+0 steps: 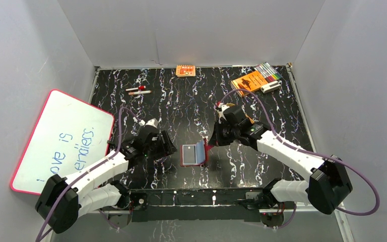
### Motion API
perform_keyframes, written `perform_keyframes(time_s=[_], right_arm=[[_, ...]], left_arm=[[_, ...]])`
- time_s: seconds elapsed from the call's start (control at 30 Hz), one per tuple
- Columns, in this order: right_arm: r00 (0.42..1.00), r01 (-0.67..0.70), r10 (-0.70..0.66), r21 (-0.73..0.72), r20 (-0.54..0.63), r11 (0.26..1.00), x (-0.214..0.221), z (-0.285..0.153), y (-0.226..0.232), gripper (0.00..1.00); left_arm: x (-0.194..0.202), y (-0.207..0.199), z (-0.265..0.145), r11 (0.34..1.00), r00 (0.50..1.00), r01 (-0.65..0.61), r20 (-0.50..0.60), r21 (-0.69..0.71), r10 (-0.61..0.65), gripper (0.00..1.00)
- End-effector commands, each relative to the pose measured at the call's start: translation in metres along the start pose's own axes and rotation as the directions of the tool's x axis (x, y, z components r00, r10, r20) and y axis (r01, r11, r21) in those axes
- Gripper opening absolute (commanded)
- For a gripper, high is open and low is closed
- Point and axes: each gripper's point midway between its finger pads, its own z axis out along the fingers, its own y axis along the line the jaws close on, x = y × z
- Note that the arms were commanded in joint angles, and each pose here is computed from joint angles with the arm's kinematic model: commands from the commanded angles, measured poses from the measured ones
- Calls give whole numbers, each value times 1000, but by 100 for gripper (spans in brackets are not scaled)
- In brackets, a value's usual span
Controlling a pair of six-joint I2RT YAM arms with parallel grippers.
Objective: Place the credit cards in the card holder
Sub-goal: Close the card holder at the center of the board.
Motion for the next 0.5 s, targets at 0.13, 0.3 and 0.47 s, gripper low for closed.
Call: perform_keyframes(time_s=[0.13,0.3,0.47], right_arm=[[997,79,-75,-260,26,962,-17,-9,61,0],[999,53,-54,-315,7,948,-11,7,75,0],[999,36,-38,-333,1,942,-11,25,87,0]], left_arm=[[22,33,18,995,999,13,-48,-103,-18,58],[30,46,27,987,996,15,-79,-160,-28,53],[32,45,30,989,996,24,-79,-145,-36,50]])
